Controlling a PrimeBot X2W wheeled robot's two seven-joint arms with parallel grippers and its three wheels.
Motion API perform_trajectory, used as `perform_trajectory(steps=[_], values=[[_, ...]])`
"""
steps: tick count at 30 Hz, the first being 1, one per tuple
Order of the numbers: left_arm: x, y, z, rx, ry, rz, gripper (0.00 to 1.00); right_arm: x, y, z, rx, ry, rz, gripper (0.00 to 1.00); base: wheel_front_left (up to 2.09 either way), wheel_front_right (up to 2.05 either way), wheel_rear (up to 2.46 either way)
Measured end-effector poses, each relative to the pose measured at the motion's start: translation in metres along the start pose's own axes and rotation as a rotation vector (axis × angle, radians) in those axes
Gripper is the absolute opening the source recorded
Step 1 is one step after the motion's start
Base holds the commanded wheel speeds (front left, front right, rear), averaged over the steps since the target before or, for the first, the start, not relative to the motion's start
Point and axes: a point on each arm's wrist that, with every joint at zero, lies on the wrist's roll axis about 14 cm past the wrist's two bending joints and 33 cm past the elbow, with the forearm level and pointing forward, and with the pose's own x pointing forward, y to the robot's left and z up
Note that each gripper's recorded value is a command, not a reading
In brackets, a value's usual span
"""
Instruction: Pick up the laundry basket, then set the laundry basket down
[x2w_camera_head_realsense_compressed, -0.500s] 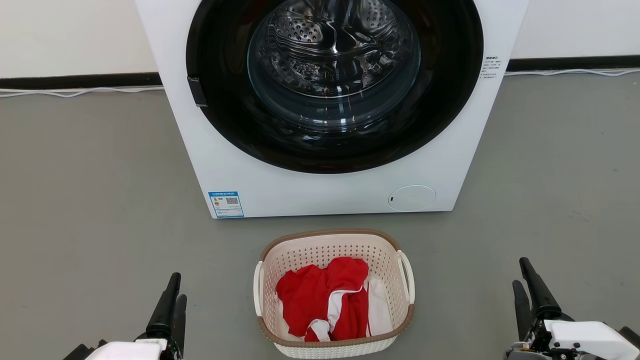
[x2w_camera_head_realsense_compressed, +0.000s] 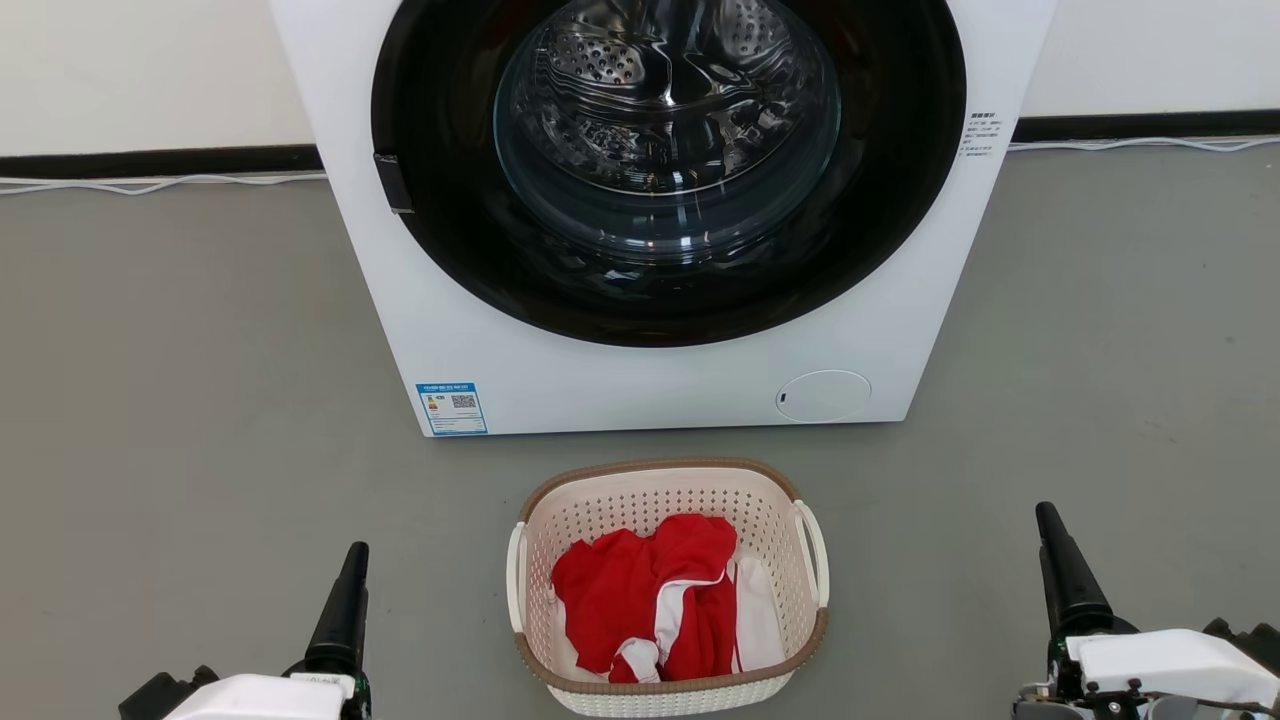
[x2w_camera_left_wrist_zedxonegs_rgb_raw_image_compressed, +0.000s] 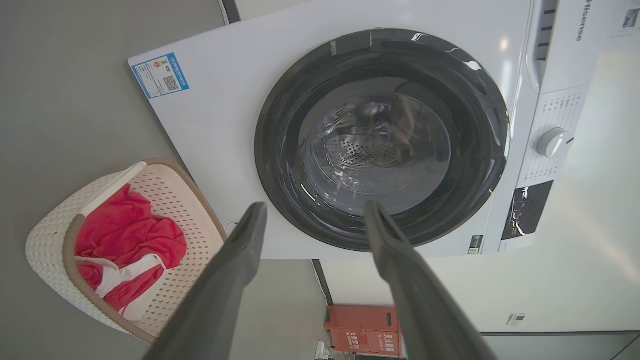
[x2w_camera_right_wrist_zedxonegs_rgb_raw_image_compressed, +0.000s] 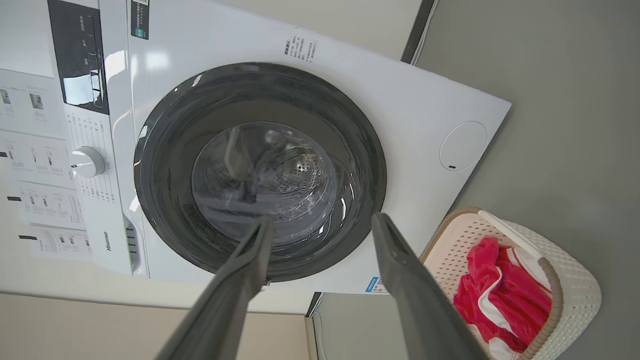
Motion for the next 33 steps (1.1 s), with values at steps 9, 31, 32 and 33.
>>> perform_trajectory(steps=[9,31,32,33], values=[[0.001,-0.003,-0.003,0.099,-0.002,-0.005,1.0,0.0,0.005,-0.002,-0.136,-0.001,0.014,1.0,0.0,0.0,0.0],[0.003,-0.009,-0.009,0.378,-0.005,-0.017,1.0,-0.001,0.012,-0.001,-0.518,-0.009,0.049,1.0,0.0,0.0,0.0],[0.003,-0.009,-0.009,0.391,-0.007,-0.019,1.0,-0.001,0.012,-0.001,-0.534,-0.008,0.05,1.0,0.0,0.0,0.0],[0.003,-0.01,-0.01,0.406,-0.006,-0.021,1.0,-0.001,0.012,-0.001,-0.55,-0.013,0.053,1.0,0.0,0.0,0.0]])
